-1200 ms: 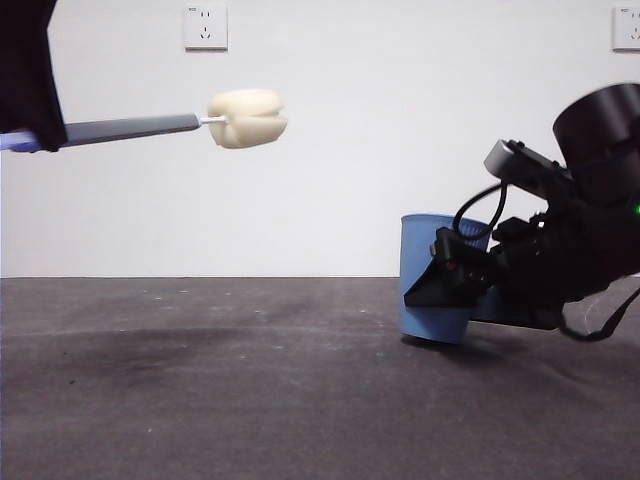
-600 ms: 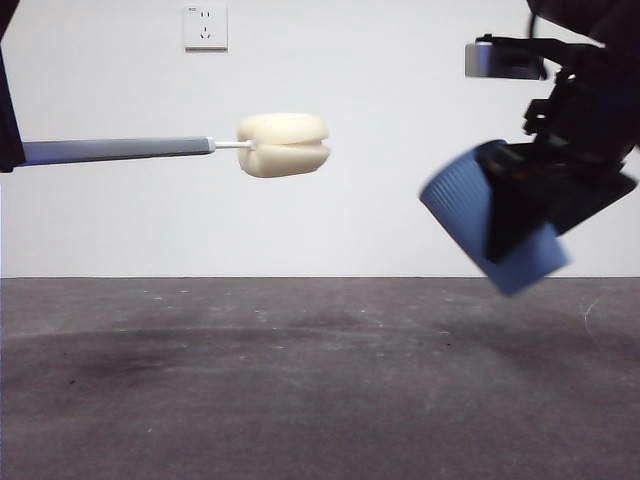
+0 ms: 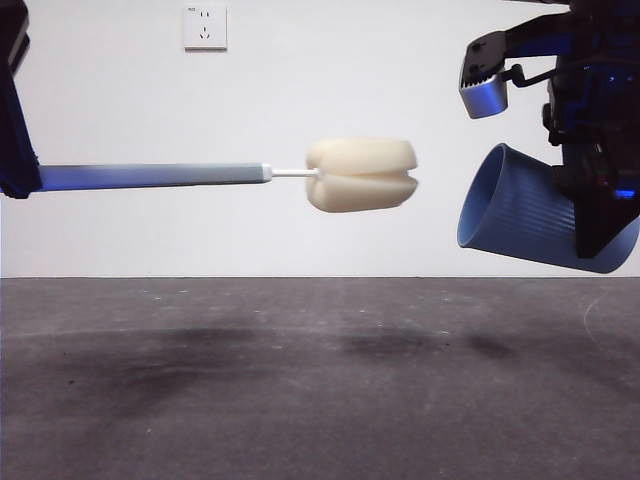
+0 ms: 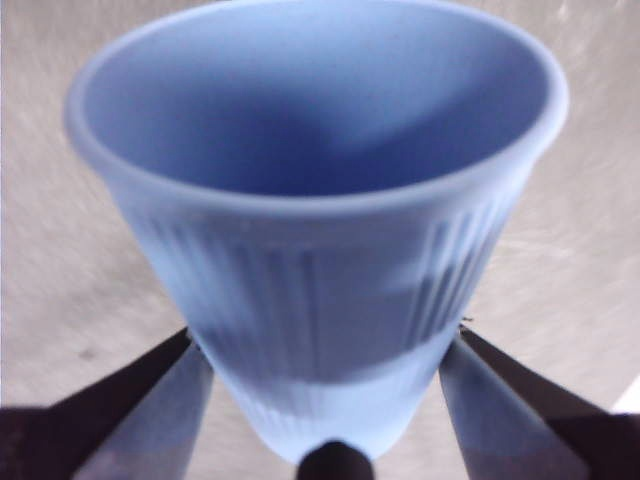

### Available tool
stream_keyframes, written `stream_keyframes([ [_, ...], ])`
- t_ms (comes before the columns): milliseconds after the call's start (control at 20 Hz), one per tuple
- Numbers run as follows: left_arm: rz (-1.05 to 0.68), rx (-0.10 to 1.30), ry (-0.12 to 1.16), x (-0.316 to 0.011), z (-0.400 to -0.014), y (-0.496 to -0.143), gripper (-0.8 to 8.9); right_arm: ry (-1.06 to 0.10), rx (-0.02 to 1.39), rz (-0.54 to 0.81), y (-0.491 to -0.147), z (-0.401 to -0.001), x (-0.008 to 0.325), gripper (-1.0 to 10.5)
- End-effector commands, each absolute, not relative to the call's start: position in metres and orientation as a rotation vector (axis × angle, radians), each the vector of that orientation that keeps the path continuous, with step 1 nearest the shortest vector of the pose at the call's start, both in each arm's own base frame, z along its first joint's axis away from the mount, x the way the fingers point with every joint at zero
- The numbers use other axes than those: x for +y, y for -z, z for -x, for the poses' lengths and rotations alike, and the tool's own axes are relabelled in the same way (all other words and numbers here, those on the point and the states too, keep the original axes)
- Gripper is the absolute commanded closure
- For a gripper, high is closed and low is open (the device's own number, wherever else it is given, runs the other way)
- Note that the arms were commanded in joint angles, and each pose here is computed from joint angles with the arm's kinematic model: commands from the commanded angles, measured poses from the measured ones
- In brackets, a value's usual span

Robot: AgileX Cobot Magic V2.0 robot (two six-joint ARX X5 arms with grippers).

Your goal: Pick up the cup brush,pick up the cup,insert the brush into the cup,clean the cup,put the cup brush back,put the cup back to the fixed position on the table

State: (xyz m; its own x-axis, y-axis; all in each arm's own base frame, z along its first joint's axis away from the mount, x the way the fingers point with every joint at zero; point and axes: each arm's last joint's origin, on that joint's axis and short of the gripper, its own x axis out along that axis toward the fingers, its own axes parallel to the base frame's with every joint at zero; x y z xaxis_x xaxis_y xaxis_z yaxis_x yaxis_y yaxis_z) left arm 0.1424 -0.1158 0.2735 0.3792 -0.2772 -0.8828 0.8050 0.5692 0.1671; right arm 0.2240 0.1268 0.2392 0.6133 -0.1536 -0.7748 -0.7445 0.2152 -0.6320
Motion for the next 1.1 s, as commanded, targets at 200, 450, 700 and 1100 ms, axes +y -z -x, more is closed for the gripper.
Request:
stream_keyframes([
  [200,-0.684,0.921,0.8,-0.123,-0.14,-0.271,8.22,-0.52,0.765,1.502,-0.242,-0.219,0.143,9.6],
  [450,-0.699,0.954,0.826,-0.135,-0.143,-0.262,8.22,-0.528,0.69,1.595,-0.244,-0.213,0.158,9.6],
  [700,-0.663,0.939,0.828,-0.158,-0.156,-0.268,8.22,-0.578,0.661,1.691,-0.236,-0.206,0.175,9.6],
  [1100,-0.67,0.954,0.882,-0.194,-0.179,-0.266,8.22,-0.652,0.572,1.746,-0.231,-0.19,0.199,9.6],
])
